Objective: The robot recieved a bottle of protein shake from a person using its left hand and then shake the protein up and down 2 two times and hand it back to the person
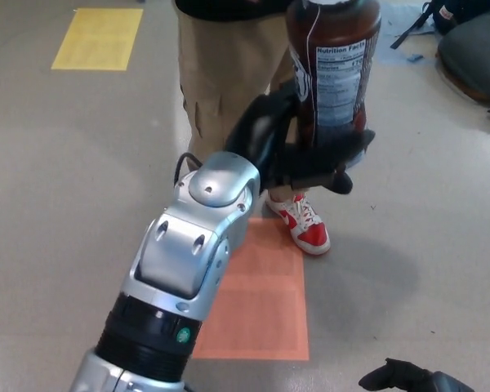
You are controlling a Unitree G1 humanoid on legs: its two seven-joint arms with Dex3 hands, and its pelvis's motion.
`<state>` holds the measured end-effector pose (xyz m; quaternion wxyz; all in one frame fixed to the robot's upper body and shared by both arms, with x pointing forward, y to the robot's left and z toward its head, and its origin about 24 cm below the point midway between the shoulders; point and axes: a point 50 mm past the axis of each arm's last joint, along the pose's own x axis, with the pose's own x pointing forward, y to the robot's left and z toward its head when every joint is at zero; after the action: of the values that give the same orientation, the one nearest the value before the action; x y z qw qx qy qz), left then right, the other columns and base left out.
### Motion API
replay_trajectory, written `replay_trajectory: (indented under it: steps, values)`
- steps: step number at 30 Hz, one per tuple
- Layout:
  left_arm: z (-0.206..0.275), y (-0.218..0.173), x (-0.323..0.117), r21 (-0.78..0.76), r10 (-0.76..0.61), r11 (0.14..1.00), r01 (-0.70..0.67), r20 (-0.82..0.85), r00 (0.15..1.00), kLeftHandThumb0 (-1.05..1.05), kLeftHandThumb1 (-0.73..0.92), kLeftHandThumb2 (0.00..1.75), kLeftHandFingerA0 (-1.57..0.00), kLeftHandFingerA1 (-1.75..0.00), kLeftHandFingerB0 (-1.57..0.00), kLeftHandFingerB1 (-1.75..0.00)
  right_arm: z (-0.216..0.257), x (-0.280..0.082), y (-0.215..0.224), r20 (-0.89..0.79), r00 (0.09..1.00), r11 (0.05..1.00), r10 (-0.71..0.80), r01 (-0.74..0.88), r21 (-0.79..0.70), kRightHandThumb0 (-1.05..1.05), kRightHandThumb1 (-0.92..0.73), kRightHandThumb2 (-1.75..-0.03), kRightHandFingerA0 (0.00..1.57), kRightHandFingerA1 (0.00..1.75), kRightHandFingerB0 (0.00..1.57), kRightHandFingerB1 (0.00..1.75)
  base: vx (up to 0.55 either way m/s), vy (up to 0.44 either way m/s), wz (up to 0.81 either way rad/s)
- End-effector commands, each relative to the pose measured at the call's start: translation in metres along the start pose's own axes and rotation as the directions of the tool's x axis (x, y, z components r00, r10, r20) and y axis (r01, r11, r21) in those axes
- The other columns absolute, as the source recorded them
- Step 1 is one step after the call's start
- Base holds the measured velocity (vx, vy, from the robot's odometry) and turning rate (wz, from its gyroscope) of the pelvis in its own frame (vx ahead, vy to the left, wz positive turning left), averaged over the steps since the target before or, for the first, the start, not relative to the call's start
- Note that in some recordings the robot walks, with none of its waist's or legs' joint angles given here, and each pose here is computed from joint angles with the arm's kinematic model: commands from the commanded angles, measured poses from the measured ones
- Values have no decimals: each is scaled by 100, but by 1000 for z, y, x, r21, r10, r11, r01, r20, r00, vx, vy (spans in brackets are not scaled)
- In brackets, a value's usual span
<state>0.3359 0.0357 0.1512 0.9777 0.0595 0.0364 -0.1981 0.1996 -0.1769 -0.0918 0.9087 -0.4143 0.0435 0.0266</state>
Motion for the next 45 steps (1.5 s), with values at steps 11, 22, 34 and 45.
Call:
replay_trajectory:
  steps: [11, 22, 34, 45]
  values:
    - [-87, 46, -31, 189, 215, 958, -218, 35, 976, -14, 84, 65, -113, -101, -60, -122, 3, 8, -7, 25, 999, 1000, -28, 28, 13, -15, -66, -75, 107, 61, 92, 66, 0, 0, 0]
    - [-144, 61, -62, 245, 272, 938, -246, -80, 959, -17, 86, 65, -108, -108, -67, -100, 4, 12, -10, 25, 999, 999, -41, 41, 13, -15, -66, -76, 105, 68, 92, 65, 0, 0, 0]
    - [-169, 62, -71, 256, 231, 948, -187, -153, 961, -21, 84, 65, -101, -117, -69, -98, 4, 17, -15, 4, 998, 997, -67, 67, 31, -15, -66, -74, 109, 61, 92, 65, 0, 0, 0]
    - [42, 91, -56, -86, 274, 961, -263, 426, 862, -10, 81, 65, -93, -127, -74, -103, 5, 14, -11, 22, 999, 999, -41, 40, 31, -17, -69, -67, 107, 59, 94, 65, 0, 0, 1]
